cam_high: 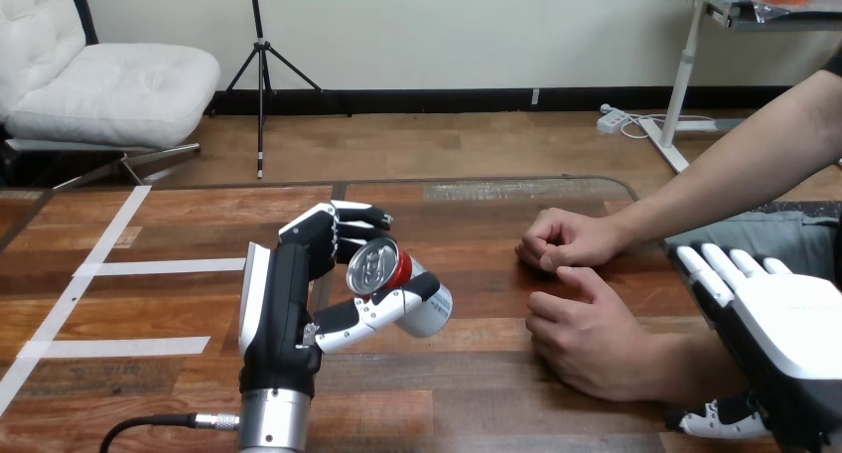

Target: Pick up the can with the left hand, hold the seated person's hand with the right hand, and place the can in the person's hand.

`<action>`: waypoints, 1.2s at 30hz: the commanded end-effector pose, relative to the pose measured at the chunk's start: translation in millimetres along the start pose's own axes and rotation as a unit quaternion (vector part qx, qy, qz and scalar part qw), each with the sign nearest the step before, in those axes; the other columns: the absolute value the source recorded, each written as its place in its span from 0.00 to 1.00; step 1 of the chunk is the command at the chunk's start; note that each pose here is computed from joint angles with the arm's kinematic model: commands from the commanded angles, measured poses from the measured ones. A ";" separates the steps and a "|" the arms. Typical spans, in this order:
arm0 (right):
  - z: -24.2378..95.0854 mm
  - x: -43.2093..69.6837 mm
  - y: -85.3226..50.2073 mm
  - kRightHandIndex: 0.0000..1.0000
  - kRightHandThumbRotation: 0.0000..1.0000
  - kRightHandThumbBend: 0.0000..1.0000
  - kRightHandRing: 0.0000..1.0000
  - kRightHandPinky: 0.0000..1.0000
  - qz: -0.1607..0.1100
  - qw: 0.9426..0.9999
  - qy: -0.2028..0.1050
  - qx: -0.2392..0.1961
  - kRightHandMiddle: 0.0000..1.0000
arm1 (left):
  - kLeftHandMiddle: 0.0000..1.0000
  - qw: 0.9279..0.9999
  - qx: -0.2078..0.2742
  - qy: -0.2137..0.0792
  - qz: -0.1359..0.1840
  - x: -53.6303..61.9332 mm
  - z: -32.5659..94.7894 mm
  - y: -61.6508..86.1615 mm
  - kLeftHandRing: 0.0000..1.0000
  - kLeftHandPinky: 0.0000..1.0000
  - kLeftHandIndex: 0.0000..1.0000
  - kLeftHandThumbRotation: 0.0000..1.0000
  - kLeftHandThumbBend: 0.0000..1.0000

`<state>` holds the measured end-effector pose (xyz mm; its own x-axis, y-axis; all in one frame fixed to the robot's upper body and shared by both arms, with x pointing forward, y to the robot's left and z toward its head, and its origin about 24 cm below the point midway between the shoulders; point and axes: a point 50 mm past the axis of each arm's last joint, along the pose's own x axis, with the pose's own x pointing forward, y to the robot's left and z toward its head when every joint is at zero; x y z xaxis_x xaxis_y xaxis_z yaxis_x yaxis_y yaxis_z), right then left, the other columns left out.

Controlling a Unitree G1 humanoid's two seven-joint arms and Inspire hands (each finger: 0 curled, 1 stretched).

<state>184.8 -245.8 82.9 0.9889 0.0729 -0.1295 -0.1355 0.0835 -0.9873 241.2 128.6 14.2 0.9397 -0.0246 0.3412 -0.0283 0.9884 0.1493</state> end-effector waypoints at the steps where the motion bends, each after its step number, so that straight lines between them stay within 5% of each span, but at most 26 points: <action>1: 5.3 12.2 -23.4 0.98 0.17 0.86 1.00 1.00 -0.027 0.999 -0.018 -0.028 1.00 | 0.47 0.998 -0.006 -0.064 0.007 15.0 20.0 2.2 0.43 0.42 0.53 0.00 0.73; 16: 0.3 27.3 -22.7 0.96 0.17 0.85 1.00 1.00 0.038 0.996 -0.010 -0.083 0.98 | 0.47 0.998 -0.006 -0.068 0.007 15.3 20.6 4.3 0.43 0.42 0.53 0.00 0.73; 36: -8.3 45.3 -19.0 0.86 0.14 0.89 0.94 1.00 0.073 0.992 -0.002 -0.102 0.89 | 0.47 0.997 -0.016 -0.069 0.008 15.6 21.2 7.0 0.43 0.42 0.52 0.00 0.71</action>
<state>218.0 -250.9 80.5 0.9450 0.0658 -0.3203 -0.3144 -0.0867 -0.9453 237.1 130.8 11.7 0.9415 -0.0395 0.3347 -0.0103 0.9893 0.1457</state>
